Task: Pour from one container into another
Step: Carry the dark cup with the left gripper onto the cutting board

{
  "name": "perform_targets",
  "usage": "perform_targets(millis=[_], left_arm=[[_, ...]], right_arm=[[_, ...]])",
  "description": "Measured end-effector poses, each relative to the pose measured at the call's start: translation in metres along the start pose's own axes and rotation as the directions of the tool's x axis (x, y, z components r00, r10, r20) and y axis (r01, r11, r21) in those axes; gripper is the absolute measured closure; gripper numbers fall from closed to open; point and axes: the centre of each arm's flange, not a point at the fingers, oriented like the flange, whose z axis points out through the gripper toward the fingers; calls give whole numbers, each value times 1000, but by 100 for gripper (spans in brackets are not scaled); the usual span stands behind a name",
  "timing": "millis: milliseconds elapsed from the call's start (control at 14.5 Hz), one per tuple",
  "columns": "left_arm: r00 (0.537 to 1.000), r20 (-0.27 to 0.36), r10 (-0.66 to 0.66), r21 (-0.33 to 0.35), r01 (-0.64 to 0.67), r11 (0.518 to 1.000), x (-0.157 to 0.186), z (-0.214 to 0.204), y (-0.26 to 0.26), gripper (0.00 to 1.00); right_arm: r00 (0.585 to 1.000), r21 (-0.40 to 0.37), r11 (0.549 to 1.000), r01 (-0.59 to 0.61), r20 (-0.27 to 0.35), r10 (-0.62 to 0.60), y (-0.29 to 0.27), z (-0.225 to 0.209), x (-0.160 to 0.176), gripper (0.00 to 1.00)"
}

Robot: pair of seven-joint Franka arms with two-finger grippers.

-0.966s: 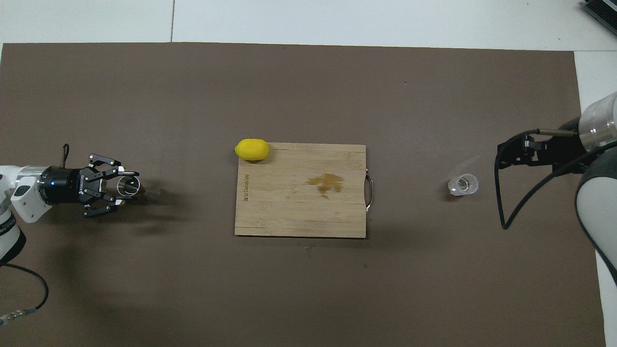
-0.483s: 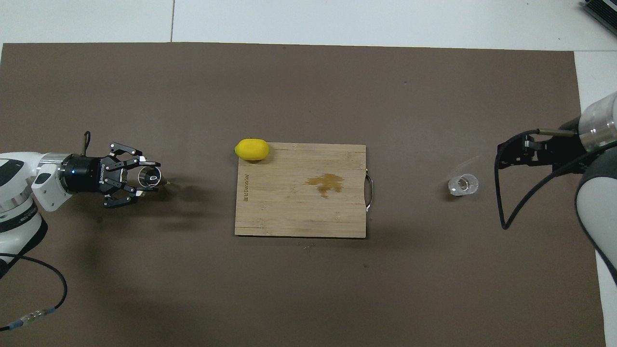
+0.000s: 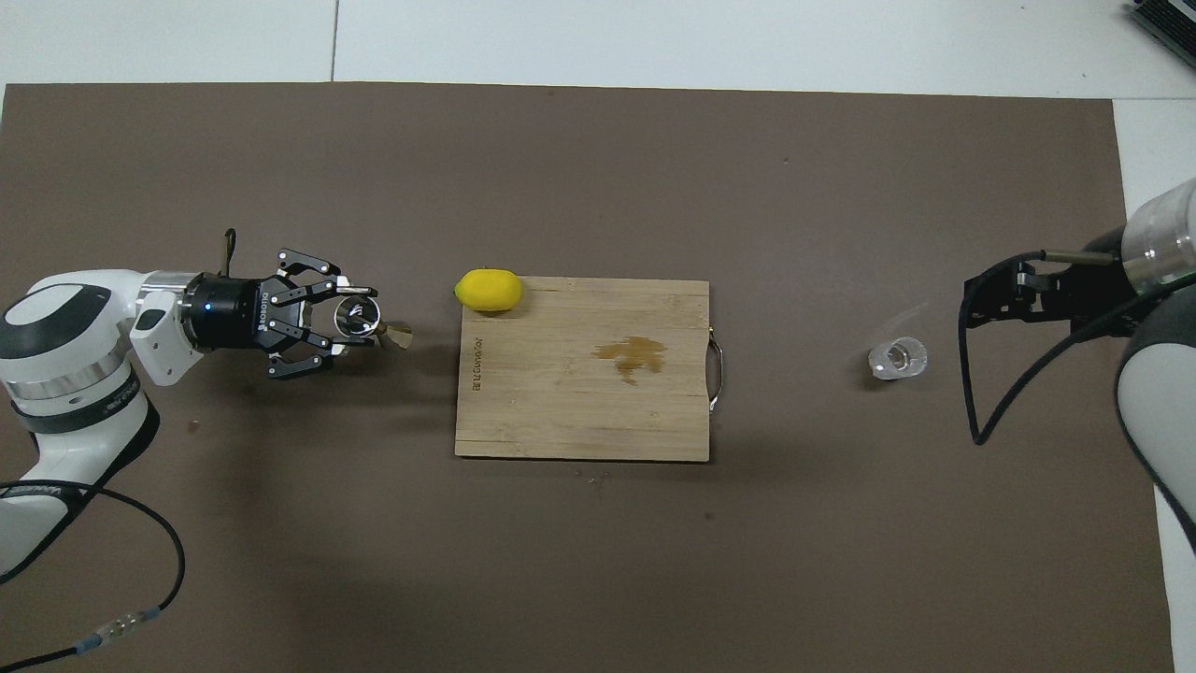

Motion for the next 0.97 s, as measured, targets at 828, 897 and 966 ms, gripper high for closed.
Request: perform_targets(millis=[828, 897, 966], left_arm=[[994, 7, -108, 217, 104, 971, -13, 137, 47, 48], [993, 4, -118, 235, 114, 965, -16, 146, 49, 48], [993, 3, -118, 255, 113, 960, -19, 153, 51, 48]], right_arm=[[1000, 0, 1000, 0, 0, 0, 0, 0, 0, 0], [1000, 0, 1000, 0, 0, 0, 0, 0, 0, 0], [1000, 0, 1000, -1, 0, 1, 0, 0, 0, 0]])
